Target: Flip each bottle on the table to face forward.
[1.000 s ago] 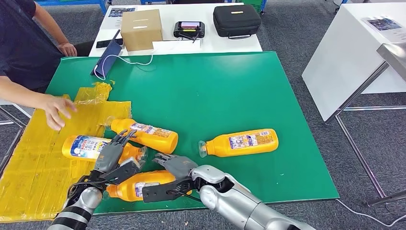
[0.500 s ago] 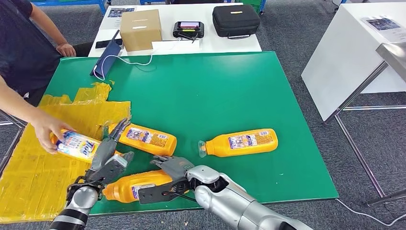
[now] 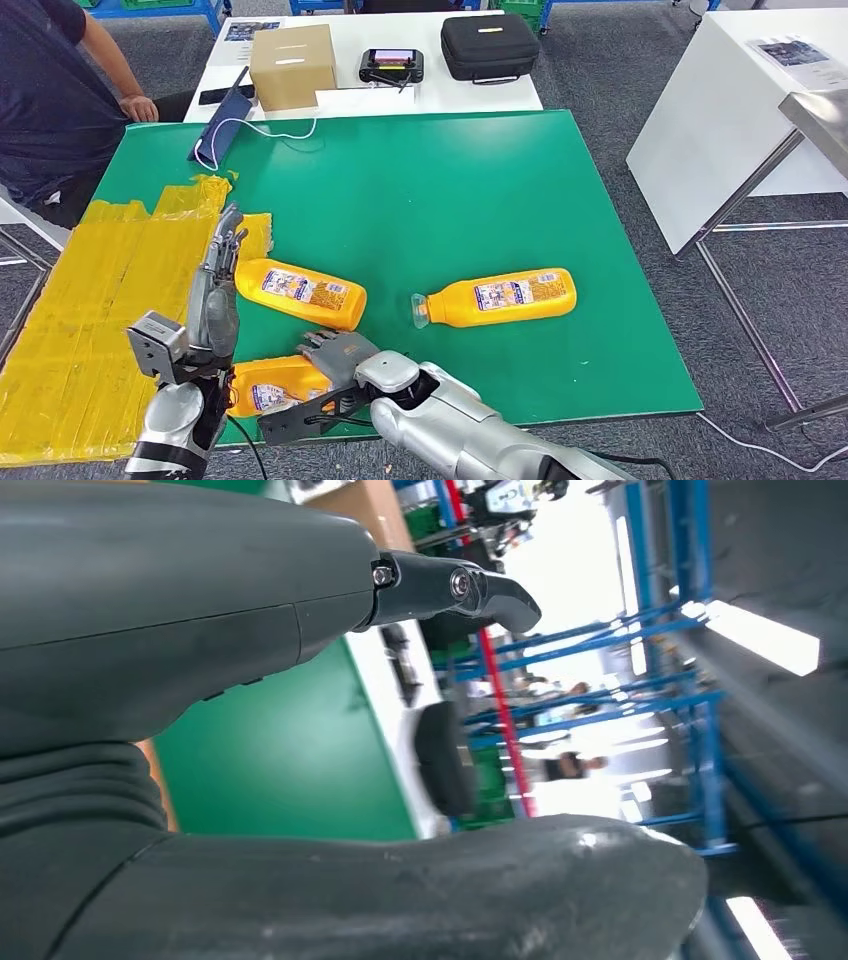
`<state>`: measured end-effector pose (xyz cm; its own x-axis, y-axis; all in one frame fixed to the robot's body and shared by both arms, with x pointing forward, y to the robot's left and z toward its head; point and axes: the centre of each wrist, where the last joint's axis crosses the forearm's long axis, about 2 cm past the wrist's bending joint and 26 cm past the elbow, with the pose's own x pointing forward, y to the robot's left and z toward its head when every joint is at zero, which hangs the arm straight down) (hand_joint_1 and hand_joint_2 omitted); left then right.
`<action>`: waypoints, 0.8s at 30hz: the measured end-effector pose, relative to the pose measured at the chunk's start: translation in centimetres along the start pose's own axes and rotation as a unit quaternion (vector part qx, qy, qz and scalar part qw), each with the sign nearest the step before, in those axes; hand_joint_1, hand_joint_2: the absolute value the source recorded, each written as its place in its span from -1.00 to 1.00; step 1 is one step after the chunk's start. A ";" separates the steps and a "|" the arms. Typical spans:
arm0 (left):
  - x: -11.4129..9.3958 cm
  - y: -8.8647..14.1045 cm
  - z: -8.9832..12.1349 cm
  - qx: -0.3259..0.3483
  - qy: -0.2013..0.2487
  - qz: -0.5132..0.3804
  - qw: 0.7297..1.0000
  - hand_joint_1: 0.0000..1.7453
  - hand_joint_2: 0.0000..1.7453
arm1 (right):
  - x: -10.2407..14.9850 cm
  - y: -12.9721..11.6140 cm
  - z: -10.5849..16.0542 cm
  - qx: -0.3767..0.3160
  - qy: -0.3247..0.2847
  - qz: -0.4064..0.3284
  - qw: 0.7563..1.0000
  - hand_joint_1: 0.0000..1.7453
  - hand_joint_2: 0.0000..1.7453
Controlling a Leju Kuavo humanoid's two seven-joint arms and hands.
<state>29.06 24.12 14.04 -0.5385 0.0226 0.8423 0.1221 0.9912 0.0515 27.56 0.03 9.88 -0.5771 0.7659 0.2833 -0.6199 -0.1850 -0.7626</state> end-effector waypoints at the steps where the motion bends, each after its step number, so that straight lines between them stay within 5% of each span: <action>1: 0.3 -0.2 -0.2 0.005 -0.007 0.011 1.000 -1.00 -1.00 | 0.1 0.1 -0.1 0.007 0.001 0.006 1.000 1.00 1.00; 24: 1.8 -2.1 -0.7 0.036 -0.053 0.095 0.993 -1.00 -1.00 | -0.3 0.3 -0.4 0.061 -0.001 0.034 0.998 1.00 1.00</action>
<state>28.42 22.01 15.87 -0.5969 0.2204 0.7715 0.1723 0.9743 -0.1451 27.76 -0.01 9.27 -0.6212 0.7480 0.2335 -0.6386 -0.3106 -0.7040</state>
